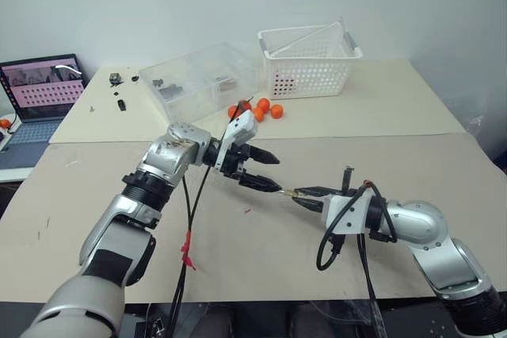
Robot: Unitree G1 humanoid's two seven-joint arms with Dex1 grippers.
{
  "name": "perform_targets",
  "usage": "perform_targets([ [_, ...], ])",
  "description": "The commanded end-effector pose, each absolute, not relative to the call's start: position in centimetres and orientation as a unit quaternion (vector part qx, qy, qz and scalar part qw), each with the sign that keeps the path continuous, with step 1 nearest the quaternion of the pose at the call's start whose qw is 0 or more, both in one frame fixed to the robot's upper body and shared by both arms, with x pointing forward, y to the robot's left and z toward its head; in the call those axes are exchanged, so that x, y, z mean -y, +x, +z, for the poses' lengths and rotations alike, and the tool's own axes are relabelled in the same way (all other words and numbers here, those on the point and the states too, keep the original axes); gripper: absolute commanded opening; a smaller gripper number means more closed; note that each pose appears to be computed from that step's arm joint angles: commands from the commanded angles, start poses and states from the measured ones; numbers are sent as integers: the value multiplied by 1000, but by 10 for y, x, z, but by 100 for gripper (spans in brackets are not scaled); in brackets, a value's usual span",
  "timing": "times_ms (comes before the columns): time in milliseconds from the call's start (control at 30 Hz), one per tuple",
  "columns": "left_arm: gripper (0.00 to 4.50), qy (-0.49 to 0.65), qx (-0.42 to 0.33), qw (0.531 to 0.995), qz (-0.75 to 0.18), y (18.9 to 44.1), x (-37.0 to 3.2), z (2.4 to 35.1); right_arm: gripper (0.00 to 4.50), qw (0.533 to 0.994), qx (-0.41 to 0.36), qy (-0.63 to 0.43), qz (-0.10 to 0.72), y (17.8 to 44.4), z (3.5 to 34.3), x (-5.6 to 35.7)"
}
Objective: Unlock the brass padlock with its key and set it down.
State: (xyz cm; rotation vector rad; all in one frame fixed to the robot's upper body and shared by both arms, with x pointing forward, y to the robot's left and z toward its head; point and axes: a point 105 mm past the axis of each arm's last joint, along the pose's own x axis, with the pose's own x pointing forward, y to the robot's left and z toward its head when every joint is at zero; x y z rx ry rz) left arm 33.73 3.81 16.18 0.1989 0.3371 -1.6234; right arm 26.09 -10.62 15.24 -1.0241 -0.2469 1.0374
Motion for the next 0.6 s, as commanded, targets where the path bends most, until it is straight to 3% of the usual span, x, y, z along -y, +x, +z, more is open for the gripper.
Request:
perform_targets([
  [33,362,87,-118,689,-709,348,-41,183,12,741,137,-470,460,258,167,106],
  [333,5,90,-113,686,-713,350,-42,186,12,745,134,-471,454,257,165,107],
  [600,5,117,-164,636,-745,323,-42,157,12,741,140,-475,454,256,170,106],
])
